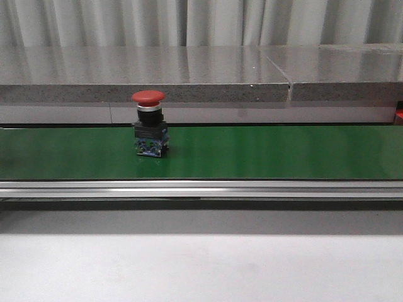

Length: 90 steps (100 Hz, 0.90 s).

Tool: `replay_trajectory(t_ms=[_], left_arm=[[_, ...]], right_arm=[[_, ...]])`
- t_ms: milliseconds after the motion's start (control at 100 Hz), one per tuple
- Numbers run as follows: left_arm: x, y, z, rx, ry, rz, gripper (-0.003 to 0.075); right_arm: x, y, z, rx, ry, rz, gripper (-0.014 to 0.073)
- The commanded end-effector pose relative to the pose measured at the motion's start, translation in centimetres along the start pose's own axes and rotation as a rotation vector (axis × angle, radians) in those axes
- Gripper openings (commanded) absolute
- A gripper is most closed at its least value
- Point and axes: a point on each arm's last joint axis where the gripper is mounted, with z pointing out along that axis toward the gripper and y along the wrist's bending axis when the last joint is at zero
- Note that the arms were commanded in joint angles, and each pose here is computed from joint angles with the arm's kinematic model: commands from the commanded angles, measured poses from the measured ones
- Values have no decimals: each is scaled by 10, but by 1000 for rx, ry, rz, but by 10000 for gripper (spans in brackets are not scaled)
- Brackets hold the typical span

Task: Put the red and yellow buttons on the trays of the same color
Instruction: 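Set the yellow button on the belt and open the left gripper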

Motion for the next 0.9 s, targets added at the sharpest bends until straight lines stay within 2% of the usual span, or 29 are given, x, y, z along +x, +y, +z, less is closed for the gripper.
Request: replay_trajectory(t_ms=[0, 80, 180, 250, 350, 360, 370, 470, 710, 890], left_arm=[[-15, -6, -19, 36, -129, -1, -17], [-15, -6, -19, 37, -130, -4, 5], [-15, -6, -19, 37, -128, -4, 102], [-15, -6, -19, 37, -128, -4, 216], [-15, -6, -19, 37, -128, -4, 434], [-15, -6, -19, 37, -128, -4, 434], [-15, -6, -19, 37, -128, -4, 475], [-15, -6, -19, 37, -130, -4, 598], [-19, -8, -25, 47, -163, -1, 611], [-24, -10, -51, 67, -252, 3, 611]], right_arm=[[-13, -1, -6, 19, -89, -2, -66], [-13, -1, -6, 19, -89, -2, -66], [-13, -1, -6, 19, -89, -2, -66], [-13, -1, -6, 19, -89, -2, -66], [-13, -1, -6, 19, -89, -2, -66], [-13, -1, -6, 19, -89, -2, -66], [-13, -1, -6, 19, -89, -2, -66], [-13, -1, -6, 19, -89, -2, -66], [-13, -1, -6, 19, -89, -2, -66], [-13, -1, -6, 19, -89, -2, -66]])
